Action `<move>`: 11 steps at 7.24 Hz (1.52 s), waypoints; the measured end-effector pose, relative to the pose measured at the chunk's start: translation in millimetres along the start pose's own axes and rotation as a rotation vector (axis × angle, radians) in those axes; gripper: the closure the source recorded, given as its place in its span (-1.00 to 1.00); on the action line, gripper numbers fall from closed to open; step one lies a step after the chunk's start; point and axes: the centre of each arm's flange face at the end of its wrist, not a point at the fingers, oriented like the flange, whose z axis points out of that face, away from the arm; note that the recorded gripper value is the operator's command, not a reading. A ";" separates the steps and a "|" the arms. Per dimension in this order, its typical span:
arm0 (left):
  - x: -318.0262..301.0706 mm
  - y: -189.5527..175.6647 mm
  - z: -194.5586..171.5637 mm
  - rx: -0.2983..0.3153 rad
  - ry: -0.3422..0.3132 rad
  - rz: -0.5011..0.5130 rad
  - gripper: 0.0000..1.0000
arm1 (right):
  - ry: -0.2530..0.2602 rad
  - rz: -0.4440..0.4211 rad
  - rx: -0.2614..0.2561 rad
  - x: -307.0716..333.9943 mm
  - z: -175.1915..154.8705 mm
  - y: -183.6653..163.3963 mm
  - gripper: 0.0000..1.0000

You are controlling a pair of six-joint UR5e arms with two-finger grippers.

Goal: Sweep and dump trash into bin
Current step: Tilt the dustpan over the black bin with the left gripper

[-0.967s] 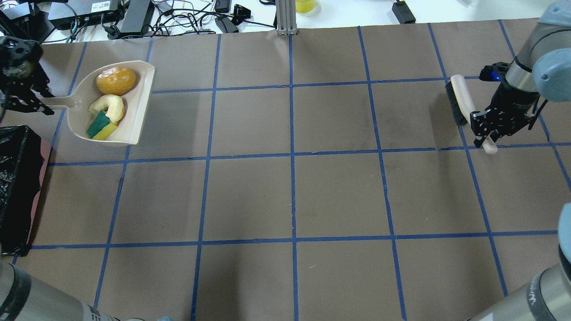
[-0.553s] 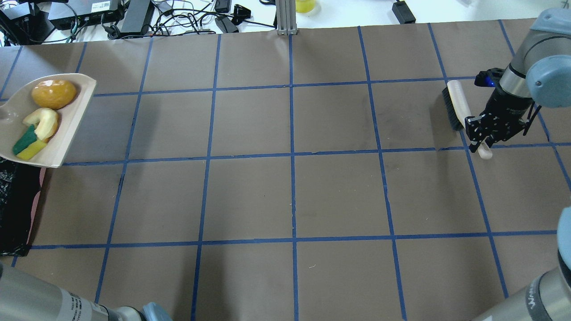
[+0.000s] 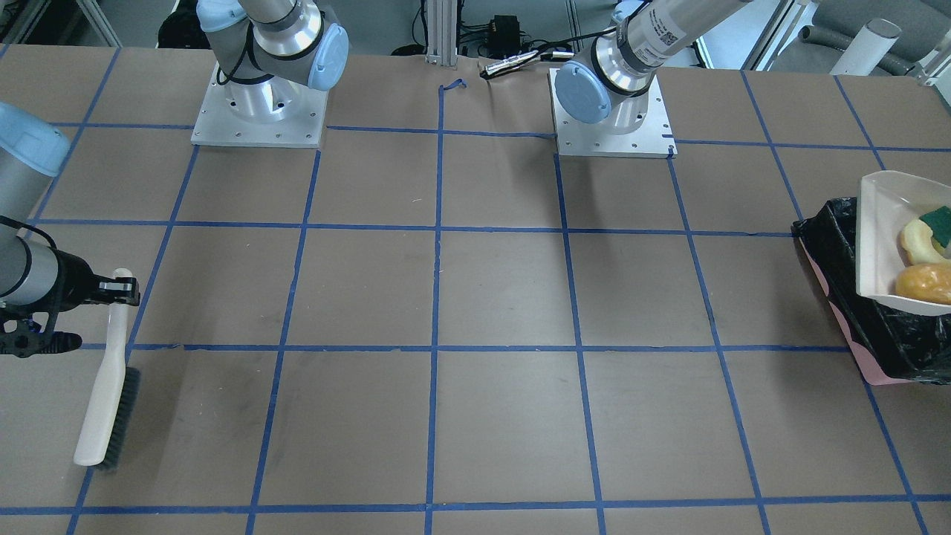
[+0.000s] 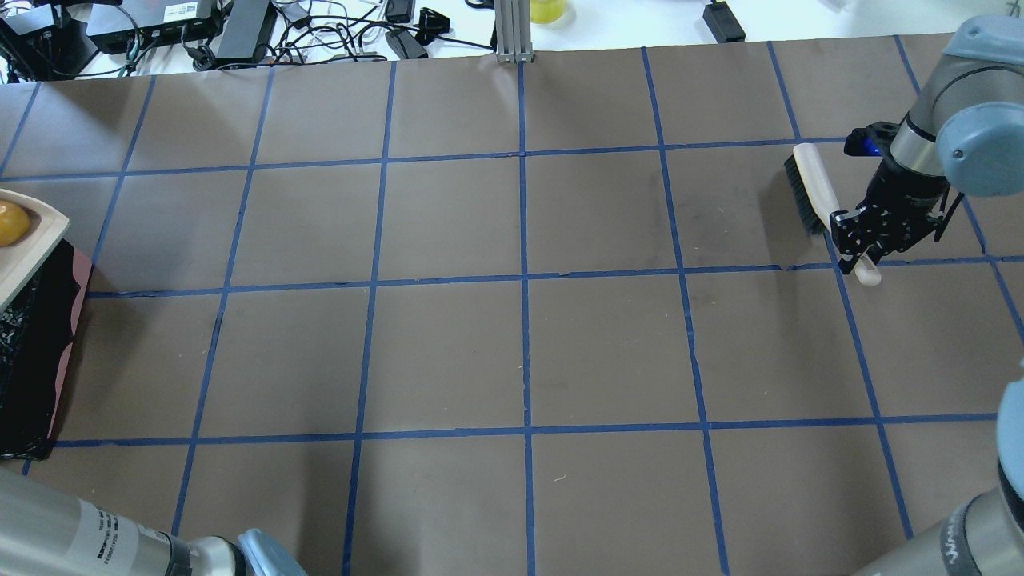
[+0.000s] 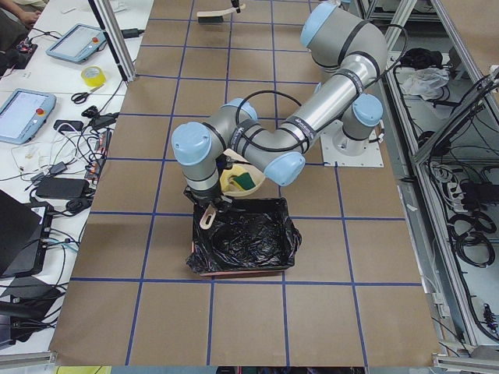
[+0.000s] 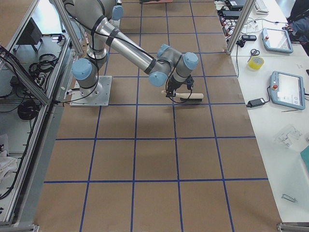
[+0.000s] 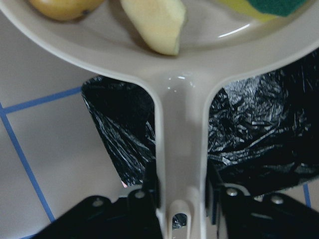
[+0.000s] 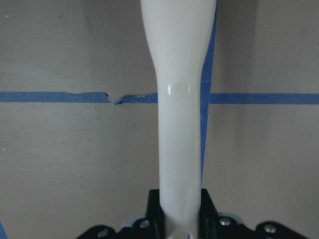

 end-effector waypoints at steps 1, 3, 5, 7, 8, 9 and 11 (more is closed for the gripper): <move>7.4 15.5 6.8 -0.048 -0.005 0.067 0.65 | 0.002 0.001 0.002 -0.1 0.8 0.2 1.00; 12.4 35.8 10.7 -0.152 -0.014 0.209 0.59 | 0.005 0.006 0.002 0.0 4.9 -0.3 1.00; 11.2 43.1 8.3 -0.218 -0.017 0.340 0.69 | 0.005 0.009 0.000 0.3 7.3 -1.4 1.00; 9.8 43.8 8.0 -0.251 -0.021 0.423 0.83 | 0.004 0.022 -0.006 0.2 9.9 -1.3 0.77; 8.4 43.3 7.5 -0.261 -0.035 0.444 0.83 | 0.004 0.032 -0.010 0.1 11.1 -0.9 0.75; 5.8 44.3 4.6 -0.292 -0.057 0.467 0.83 | 0.002 0.036 -0.015 -0.1 12.7 -0.9 0.74; 2.1 39.3 2.8 -0.369 -0.095 0.513 0.85 | -0.003 0.037 -0.024 -0.8 16.6 -0.1 0.66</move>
